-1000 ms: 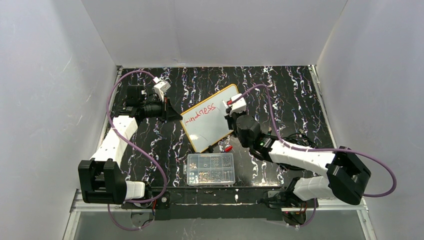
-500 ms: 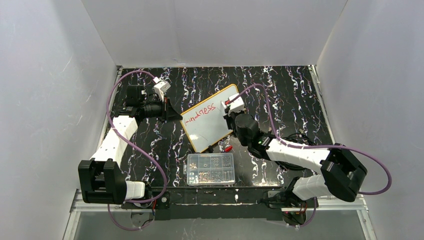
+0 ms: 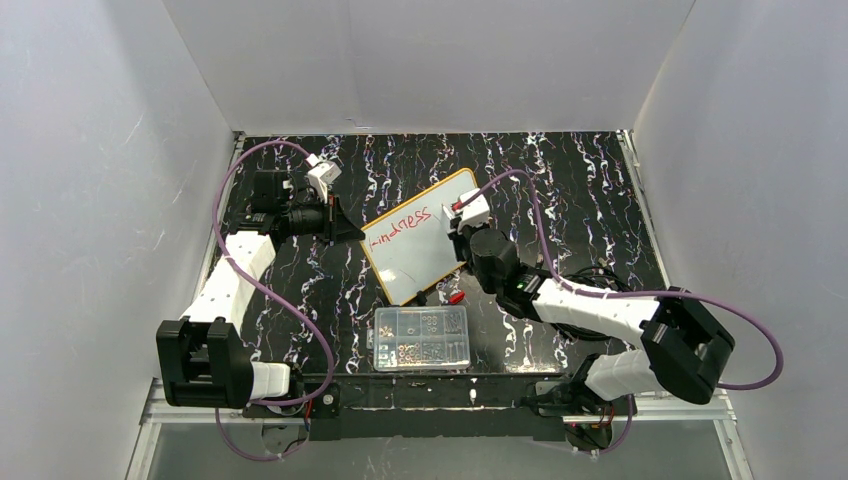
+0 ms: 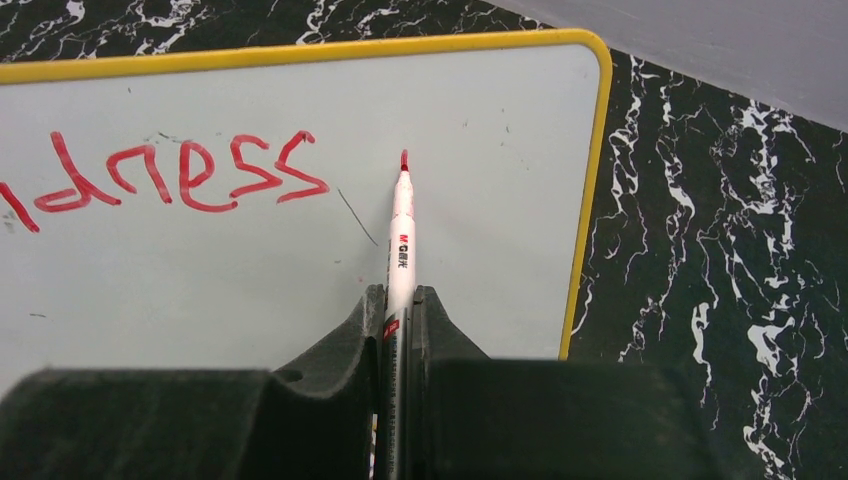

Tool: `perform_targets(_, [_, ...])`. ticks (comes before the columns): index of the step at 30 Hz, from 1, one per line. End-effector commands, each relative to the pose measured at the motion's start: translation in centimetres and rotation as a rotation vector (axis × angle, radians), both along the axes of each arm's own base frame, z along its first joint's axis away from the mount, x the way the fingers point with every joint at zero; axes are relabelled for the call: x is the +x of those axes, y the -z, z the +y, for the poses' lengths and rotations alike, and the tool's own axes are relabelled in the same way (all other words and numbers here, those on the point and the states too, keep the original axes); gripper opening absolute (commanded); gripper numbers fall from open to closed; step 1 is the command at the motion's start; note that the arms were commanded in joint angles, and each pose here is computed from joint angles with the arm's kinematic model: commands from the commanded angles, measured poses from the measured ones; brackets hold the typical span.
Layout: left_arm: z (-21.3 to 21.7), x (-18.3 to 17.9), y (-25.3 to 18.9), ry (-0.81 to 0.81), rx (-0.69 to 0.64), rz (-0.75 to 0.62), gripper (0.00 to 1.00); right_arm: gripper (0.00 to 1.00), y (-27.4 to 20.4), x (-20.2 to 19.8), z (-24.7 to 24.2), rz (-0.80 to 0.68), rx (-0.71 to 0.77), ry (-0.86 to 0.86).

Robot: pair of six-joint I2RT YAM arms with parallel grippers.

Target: Write a sentence on the whiteboard

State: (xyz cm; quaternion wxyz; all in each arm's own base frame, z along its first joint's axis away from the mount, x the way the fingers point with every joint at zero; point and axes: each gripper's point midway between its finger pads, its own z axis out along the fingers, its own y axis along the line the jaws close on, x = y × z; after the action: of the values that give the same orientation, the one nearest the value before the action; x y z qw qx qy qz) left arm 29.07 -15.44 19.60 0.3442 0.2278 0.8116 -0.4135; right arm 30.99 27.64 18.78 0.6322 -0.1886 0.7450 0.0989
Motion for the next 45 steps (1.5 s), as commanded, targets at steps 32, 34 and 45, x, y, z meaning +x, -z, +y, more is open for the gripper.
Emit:
perform_targets(32, [-0.3, -0.6, -1.4, 0.021, -0.018, -0.04, 0.0, 0.01, -4.2, 1.3, 0.5, -0.104, 0.044, 0.016])
perform_targets(34, [-0.3, -0.6, -1.4, 0.021, -0.018, -0.041, 0.0, 0.01, -3.8, 1.4, 0.7, -0.101, 0.037, 0.014])
perform_targets(45, [-0.3, -0.6, -1.5, 0.022, -0.017, -0.045, 0.0, 0.01, -4.4, 1.1, -0.3, -0.117, 0.047, 0.036])
